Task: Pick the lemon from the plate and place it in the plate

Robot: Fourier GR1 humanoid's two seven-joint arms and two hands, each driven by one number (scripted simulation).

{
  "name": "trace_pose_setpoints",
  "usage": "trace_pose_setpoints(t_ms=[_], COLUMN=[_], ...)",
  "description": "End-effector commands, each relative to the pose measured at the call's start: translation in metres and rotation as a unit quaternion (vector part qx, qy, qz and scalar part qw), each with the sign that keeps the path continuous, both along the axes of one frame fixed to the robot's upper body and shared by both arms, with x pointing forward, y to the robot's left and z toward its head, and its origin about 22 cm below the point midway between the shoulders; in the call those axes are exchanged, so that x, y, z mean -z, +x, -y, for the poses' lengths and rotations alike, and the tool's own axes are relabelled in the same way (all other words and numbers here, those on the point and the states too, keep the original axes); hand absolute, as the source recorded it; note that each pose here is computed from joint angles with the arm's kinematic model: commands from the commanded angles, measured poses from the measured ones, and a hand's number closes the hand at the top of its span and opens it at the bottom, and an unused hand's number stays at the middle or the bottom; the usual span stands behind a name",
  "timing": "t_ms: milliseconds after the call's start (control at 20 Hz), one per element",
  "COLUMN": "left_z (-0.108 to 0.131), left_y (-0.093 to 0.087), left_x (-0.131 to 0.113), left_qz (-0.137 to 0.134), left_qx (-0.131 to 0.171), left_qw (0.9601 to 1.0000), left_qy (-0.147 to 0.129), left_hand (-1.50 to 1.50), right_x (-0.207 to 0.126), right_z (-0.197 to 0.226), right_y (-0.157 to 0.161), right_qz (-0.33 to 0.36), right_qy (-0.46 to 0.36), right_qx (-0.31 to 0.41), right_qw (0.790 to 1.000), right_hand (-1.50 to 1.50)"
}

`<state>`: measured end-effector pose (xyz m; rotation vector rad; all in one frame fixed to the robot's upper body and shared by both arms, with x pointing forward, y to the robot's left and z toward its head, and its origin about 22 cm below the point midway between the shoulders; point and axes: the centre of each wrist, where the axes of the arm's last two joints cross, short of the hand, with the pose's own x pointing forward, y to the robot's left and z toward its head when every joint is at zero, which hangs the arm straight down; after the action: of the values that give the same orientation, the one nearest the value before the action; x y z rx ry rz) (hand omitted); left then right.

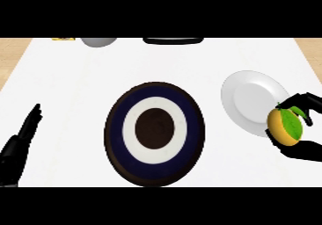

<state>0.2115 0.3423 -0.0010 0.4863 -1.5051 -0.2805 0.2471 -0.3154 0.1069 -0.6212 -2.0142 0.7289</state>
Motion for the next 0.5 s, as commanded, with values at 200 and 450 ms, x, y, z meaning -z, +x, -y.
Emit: trace_pose_setpoints(t_ms=[200,450], left_z=[0.024,0.002], left_y=[0.009,0.001], left_x=[0.007,0.003], left_qz=[-0.001,-0.003], left_qx=[0.013,0.008], left_qw=[0.9999,0.9999], left_qy=[0.004,0.005], left_hand=[0.00,0.00], right_x=[-0.044,-0.044], right_z=[-0.074,-0.135], right_y=[-0.009,0.009], right_qz=[-0.019,-0.047], right_qy=[0.020,0.019], right_qx=[-0.047,-0.047], right_qw=[0.999,0.998], right_hand=[1.50,1.50])
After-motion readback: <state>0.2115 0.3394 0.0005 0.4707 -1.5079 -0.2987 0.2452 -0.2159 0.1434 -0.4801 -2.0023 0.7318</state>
